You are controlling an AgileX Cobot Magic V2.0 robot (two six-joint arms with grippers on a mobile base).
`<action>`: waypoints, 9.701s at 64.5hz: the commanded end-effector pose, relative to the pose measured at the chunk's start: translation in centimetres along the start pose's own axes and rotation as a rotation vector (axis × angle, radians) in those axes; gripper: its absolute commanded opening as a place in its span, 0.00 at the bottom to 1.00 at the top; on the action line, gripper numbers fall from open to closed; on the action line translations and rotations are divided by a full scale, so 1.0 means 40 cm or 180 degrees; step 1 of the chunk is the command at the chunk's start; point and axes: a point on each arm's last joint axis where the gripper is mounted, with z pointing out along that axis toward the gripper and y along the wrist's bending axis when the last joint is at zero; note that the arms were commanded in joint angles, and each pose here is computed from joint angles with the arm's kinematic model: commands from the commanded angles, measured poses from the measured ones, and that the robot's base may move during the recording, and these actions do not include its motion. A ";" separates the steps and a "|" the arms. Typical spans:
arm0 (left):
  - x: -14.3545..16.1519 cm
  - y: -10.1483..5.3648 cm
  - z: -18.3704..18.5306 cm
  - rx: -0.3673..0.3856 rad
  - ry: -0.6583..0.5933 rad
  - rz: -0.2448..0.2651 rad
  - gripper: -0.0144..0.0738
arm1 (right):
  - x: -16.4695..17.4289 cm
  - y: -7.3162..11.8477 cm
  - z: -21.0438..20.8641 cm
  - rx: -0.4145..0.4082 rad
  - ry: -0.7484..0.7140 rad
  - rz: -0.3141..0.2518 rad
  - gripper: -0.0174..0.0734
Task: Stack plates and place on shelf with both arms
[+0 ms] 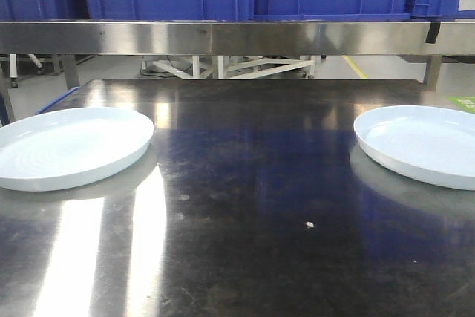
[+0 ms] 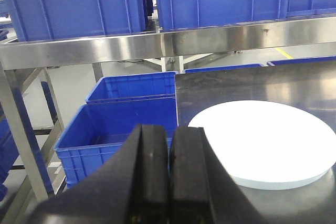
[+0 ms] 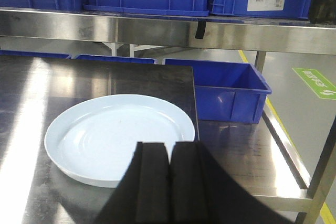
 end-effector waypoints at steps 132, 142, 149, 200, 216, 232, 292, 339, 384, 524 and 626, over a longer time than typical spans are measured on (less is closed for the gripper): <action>-0.163 0.000 0.575 0.0423 0.3351 -0.0524 0.26 | -0.022 0.000 -0.005 0.0000 -0.0346 -0.0048 0.24; -0.136 0.026 0.638 0.0347 0.3566 -0.0592 0.35 | -0.022 0.000 -0.005 0.0000 -0.0346 -0.0048 0.24; -0.132 0.038 0.678 0.0321 0.3618 -0.0618 0.52 | -0.022 0.000 -0.005 0.0000 -0.0346 -0.0048 0.24; -0.064 0.025 0.810 0.0463 0.4183 -0.0647 0.52 | -0.022 0.000 -0.005 0.0000 -0.0346 -0.0048 0.24; -0.062 0.021 0.808 0.0482 0.4229 -0.0640 0.41 | -0.022 0.000 -0.005 0.0000 -0.0346 -0.0048 0.24; -0.073 0.021 0.803 0.0514 0.4332 -0.0638 0.26 | -0.022 0.000 -0.005 0.0000 -0.0346 -0.0048 0.24; -0.231 -0.353 0.870 0.1774 0.3629 -0.0808 0.26 | -0.022 0.000 -0.005 0.0000 -0.0346 -0.0048 0.24; -0.247 -0.387 0.846 0.1765 0.3484 -0.0382 0.64 | -0.022 0.000 -0.005 0.0000 -0.0346 -0.0048 0.24; -0.281 -0.188 0.562 0.1014 0.1477 -0.0389 0.26 | -0.022 0.000 -0.005 0.0000 -0.0346 -0.0048 0.24; -0.311 0.028 0.125 0.0062 -0.0075 -0.0277 0.26 | -0.225 0.006 0.187 0.0020 0.0915 0.0689 0.26; -0.311 0.028 0.125 0.0062 -0.0075 -0.0277 0.26 | -0.127 -0.108 0.754 0.0236 0.3692 0.0410 0.64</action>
